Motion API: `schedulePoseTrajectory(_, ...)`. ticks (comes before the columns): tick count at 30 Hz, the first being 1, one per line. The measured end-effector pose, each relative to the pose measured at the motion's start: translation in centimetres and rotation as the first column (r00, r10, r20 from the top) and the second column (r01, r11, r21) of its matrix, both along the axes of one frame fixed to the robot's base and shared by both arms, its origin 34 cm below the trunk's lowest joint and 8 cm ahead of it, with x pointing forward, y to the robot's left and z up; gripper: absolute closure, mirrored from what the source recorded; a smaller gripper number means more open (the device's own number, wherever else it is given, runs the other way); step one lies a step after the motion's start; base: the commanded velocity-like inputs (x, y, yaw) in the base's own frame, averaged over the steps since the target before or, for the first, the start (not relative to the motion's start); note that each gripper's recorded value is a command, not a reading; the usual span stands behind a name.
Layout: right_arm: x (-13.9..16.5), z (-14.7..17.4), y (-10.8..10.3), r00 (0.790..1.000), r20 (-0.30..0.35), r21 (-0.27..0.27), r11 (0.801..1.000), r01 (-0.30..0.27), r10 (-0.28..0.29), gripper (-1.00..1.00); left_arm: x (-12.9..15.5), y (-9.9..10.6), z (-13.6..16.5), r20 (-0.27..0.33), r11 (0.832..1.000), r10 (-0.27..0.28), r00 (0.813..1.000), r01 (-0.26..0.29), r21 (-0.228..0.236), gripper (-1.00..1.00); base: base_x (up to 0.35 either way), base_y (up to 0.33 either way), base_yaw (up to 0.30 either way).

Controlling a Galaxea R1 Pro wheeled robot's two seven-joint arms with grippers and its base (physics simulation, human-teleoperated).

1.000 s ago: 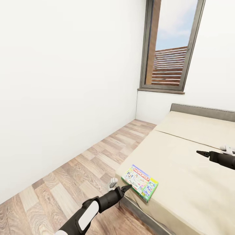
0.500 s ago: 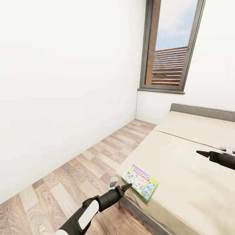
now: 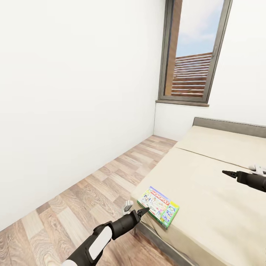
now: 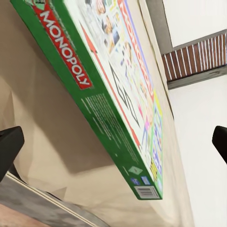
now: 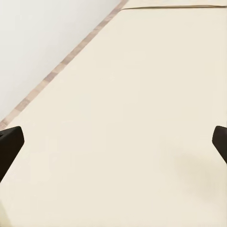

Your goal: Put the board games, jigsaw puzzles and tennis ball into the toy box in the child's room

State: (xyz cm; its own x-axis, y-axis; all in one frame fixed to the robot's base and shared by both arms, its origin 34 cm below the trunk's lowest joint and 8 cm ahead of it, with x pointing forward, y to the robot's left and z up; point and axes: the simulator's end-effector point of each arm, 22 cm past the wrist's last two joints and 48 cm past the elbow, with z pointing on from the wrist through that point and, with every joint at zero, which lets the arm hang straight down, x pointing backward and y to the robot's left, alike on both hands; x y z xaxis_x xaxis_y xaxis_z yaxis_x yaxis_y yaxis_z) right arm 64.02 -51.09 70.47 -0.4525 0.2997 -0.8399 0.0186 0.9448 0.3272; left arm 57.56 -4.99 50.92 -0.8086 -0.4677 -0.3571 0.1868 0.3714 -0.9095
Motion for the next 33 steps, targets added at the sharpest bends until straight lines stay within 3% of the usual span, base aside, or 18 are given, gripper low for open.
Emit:
schedulePoseTrajectory(16, 0.00, -0.03, 0.04, 1.000, -0.001, 0.000, 1.000, -0.001, 0.001, -1.00, -0.01, -0.06, 0.21, 0.005, 1.000, -0.002, 1.000, 0.002, -0.009, -1.00, 0.000, 0.000, -0.122)
schedulePoseTrajectory(33, -0.19, -0.10, 0.11, 1.000, -0.001, -0.007, 1.000, -0.002, 0.002, -1.00, -0.03, -0.12, 0.44, 0.010, 1.000, -0.005, 1.000, 0.005, -0.018, -1.00, 0.000, 0.000, -0.022)
